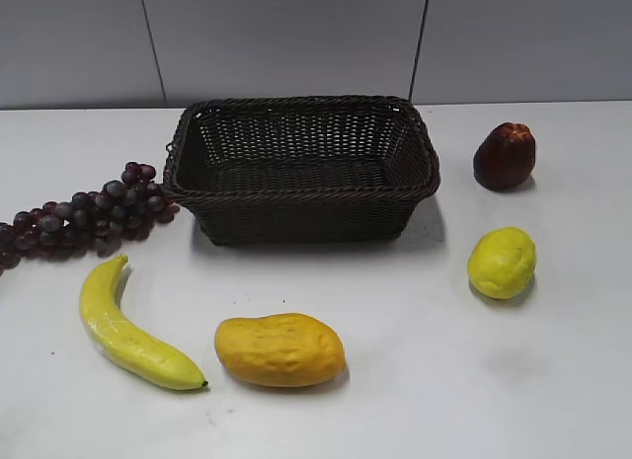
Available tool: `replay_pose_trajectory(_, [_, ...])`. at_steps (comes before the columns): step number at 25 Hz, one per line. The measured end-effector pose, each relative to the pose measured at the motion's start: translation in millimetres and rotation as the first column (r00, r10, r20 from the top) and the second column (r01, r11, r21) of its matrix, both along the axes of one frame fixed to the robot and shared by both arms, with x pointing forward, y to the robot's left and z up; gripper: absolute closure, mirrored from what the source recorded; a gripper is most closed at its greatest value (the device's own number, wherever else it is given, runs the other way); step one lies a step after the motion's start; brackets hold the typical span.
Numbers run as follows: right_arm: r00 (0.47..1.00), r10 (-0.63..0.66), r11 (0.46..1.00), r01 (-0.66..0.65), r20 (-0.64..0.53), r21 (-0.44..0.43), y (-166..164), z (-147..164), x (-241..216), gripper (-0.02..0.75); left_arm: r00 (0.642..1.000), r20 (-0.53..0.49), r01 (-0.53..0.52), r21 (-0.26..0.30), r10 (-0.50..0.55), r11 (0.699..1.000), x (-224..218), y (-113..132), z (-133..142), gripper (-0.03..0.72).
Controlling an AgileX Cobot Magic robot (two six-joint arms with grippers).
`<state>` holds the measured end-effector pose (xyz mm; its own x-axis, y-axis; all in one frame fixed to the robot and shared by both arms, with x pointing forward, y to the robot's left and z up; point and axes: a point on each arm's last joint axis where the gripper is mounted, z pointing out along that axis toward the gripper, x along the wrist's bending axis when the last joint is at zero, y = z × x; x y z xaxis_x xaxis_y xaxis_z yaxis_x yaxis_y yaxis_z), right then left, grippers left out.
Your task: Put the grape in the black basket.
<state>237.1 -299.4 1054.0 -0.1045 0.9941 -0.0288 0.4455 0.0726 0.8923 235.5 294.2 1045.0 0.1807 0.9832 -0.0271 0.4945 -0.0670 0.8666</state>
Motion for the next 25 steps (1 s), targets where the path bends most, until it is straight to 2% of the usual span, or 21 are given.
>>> replay_pose_trajectory(25, [1.000, 0.000, 1.000, 0.000, 0.000, 0.000, 0.0, 0.0, 0.0, 0.150, 1.000, 0.000, 0.001, -0.001, -0.001, 1.000, 0.0, -0.1, 0.0, 0.196])
